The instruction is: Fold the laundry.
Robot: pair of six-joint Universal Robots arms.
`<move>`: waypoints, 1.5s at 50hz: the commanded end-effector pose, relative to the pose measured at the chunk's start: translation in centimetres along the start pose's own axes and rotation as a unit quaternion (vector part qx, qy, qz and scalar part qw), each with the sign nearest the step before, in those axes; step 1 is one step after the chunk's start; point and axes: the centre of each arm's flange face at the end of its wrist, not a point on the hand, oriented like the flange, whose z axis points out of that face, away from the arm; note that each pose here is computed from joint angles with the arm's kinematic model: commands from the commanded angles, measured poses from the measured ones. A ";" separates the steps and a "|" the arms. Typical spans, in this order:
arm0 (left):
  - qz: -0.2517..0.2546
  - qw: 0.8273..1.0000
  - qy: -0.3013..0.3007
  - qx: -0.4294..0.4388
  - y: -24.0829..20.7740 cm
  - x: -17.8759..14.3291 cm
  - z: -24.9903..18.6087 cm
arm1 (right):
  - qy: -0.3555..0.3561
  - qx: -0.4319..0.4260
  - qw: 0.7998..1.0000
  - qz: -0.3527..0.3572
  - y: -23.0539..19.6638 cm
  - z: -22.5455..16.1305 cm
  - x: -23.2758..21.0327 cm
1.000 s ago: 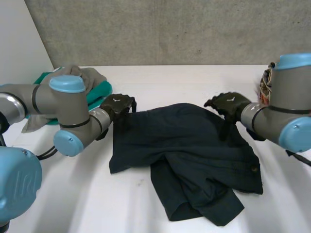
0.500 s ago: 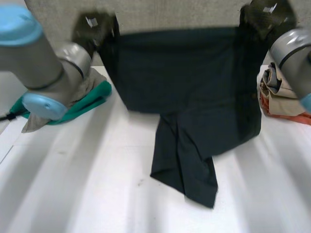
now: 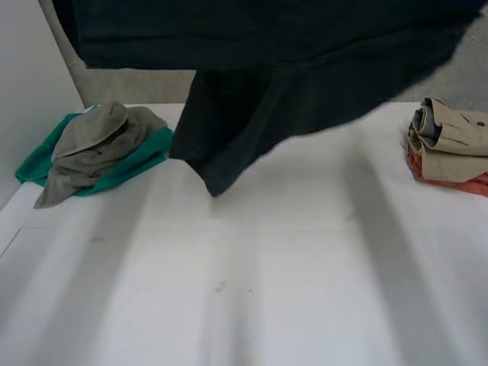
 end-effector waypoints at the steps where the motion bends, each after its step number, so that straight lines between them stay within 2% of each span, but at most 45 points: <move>1: 0.001 1.000 0.002 -0.029 2.9 0.1 0.3 | -0.023 -0.041 0.999 0.017 3.0 1.1 -1.6; 8: 0.012 0.994 -0.011 -0.106 12.5 -1.3 1.2 | -0.045 -0.123 0.991 0.034 9.8 3.0 -4.7; 9: 0.012 0.993 -0.011 -0.114 13.7 -1.4 1.2 | -0.047 -0.150 0.987 0.035 12.3 3.6 -5.6; 14: 0.006 0.986 0.001 -0.164 22.6 -0.9 0.8 | -0.042 -0.196 0.979 0.040 18.4 5.0 -7.7; 22: 0.004 0.981 0.001 -0.196 33.8 -0.6 -1.0 | 0.002 -0.126 0.991 0.038 26.7 7.5 -13.1; 26: 0.005 0.980 -0.010 -0.201 36.0 -0.8 -1.7 | 0.008 -0.086 0.996 0.039 30.0 7.9 -15.5; 29: 0.007 0.979 -0.020 -0.204 36.2 -0.9 -1.8 | -0.006 -0.085 0.996 0.040 31.6 7.7 -16.6; 33: 0.008 0.974 -0.038 -0.221 36.5 -1.0 -2.5 | -0.011 -0.091 0.995 0.041 31.1 7.5 -16.4; 38: 0.012 0.972 -0.049 -0.228 32.2 -1.8 -1.6 | -0.024 -0.120 0.992 0.040 28.4 6.7 -15.1; 44: 0.005 0.959 -0.035 -0.282 27.6 -0.8 -4.2 | -0.073 -0.222 0.971 0.042 26.4 2.6 -14.2; 51: -0.019 0.918 0.004 -0.397 22.5 2.1 -11.9 | -0.147 -0.361 0.920 0.031 27.6 -4.4 -14.5; 52: -0.027 0.904 0.021 -0.425 21.7 3.4 -14.1 | -0.158 -0.371 0.915 0.027 27.7 -5.2 -14.6; 55: -0.038 0.883 0.050 -0.465 20.6 5.2 -17.4 | -0.204 -0.389 0.898 0.013 28.0 -7.7 -15.3; 56: -0.044 0.868 0.068 -0.490 20.2 6.4 -19.6 | -0.214 -0.394 0.894 0.010 28.2 -8.4 -15.4; 58: -0.049 0.854 0.085 -0.510 19.7 7.3 -21.7 | -0.237 -0.405 0.883 0.005 29.0 -9.9 -15.6; 60: -0.054 0.835 0.109 -0.536 19.1 8.6 -24.4 | -0.242 -0.407 0.881 0.006 29.4 -10.3 -15.6; 64: -0.058 0.808 0.140 -0.570 18.8 10.0 -27.8 | -0.247 -0.396 0.884 0.011 30.3 -10.9 -15.7; 72: -0.056 0.783 0.146 -0.602 21.0 10.6 -30.6 | -0.253 -0.382 0.889 0.007 32.9 -11.3 -17.1; 75: -0.054 0.788 0.135 -0.598 21.8 10.3 -30.4 | -0.254 -0.382 0.889 0.008 33.6 -11.3 -17.4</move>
